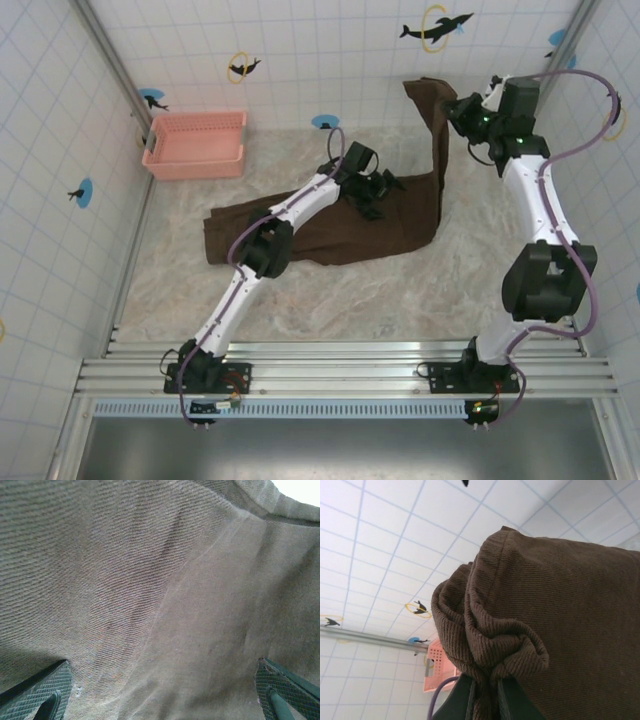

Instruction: Roll up the long pants

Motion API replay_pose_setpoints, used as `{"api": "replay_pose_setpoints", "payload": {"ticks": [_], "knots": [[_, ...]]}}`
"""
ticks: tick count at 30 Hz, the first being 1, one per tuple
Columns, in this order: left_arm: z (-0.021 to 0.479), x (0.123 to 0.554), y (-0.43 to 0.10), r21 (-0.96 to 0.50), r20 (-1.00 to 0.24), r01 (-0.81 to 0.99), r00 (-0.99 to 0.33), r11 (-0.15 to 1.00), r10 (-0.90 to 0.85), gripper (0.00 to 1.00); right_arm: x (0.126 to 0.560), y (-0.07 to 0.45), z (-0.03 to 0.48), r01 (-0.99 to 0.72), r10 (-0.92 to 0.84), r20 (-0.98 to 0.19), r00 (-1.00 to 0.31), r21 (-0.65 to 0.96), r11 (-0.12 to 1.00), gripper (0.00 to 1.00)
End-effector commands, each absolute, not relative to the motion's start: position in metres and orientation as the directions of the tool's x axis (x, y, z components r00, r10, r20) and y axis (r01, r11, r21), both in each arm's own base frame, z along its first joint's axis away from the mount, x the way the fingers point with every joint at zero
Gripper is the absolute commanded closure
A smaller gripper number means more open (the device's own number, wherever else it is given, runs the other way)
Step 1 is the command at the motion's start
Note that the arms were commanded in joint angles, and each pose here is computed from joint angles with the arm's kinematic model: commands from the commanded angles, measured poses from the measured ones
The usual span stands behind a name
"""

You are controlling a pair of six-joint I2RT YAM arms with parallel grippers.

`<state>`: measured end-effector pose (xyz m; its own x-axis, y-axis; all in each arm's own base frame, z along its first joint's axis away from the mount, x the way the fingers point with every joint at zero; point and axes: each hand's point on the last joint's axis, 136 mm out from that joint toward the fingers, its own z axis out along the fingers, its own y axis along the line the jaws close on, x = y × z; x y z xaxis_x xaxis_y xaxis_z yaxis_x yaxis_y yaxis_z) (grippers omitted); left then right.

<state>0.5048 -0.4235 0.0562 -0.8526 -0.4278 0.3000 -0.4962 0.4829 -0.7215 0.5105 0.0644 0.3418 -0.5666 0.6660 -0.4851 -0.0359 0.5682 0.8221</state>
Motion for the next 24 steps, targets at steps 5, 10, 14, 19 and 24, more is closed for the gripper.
{"api": "replay_pose_setpoints", "payload": {"ticks": [5,10,14,19,24], "knots": [[0.096,0.562,-0.383,-0.816,0.227,-0.445,-0.833,0.369,-0.505,0.03,0.487,0.093,0.413,-0.22,0.603,-0.587,-0.54,0.79,0.572,0.92],[0.17,0.578,-0.325,-0.865,0.074,-0.318,-0.846,0.388,-0.528,0.03,0.477,0.112,0.427,-0.27,0.573,-0.603,-0.555,0.782,0.561,0.92],[0.229,0.564,-0.249,-0.859,-0.029,-0.272,-0.821,0.435,-0.57,0.03,0.457,0.155,0.448,-0.357,0.443,-0.673,-0.593,0.713,0.604,0.92],[0.217,0.5,-0.141,-0.792,-0.016,-0.391,-0.754,0.469,-0.656,0.03,0.44,0.214,0.459,-0.449,0.358,-0.672,-0.648,0.717,0.533,0.92],[0.183,0.427,-0.1,-0.729,0.06,-0.499,-0.729,0.469,-0.682,0.03,0.431,0.266,0.441,-0.473,0.286,-0.64,-0.713,0.74,0.478,0.92]]}}
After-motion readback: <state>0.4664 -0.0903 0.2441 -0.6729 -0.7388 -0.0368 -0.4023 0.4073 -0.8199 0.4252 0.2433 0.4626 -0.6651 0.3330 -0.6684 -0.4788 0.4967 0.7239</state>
